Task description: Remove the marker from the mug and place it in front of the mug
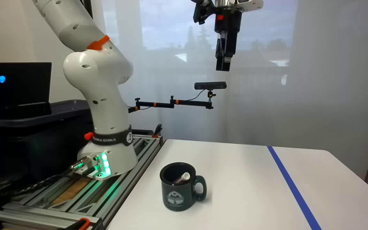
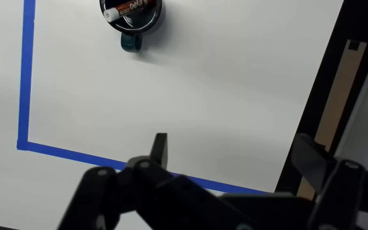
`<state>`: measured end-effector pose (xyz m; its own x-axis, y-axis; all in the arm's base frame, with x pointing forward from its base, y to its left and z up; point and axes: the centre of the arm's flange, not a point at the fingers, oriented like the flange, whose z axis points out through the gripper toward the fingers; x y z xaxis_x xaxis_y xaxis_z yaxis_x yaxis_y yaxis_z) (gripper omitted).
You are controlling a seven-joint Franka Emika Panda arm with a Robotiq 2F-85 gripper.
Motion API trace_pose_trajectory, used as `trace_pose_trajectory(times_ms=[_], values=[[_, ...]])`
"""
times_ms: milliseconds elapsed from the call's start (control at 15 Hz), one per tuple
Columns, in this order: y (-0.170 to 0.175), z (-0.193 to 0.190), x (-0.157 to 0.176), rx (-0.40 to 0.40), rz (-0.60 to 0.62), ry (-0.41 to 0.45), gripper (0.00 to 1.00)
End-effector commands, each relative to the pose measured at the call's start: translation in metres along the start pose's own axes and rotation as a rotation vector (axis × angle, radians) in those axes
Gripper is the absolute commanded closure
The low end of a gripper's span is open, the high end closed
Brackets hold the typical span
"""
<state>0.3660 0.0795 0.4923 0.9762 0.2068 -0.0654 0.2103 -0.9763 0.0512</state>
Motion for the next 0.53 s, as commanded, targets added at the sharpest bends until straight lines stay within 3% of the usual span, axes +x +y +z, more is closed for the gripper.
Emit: trace_pose_trajectory(times_ms=[0, 467], values=[[0.0000, -0.0004, 0.0001, 0.000, 0.000, 0.001, 0.00], [0.0054, 0.0055, 0.0017, 0.007, 0.027, -0.003, 0.00]])
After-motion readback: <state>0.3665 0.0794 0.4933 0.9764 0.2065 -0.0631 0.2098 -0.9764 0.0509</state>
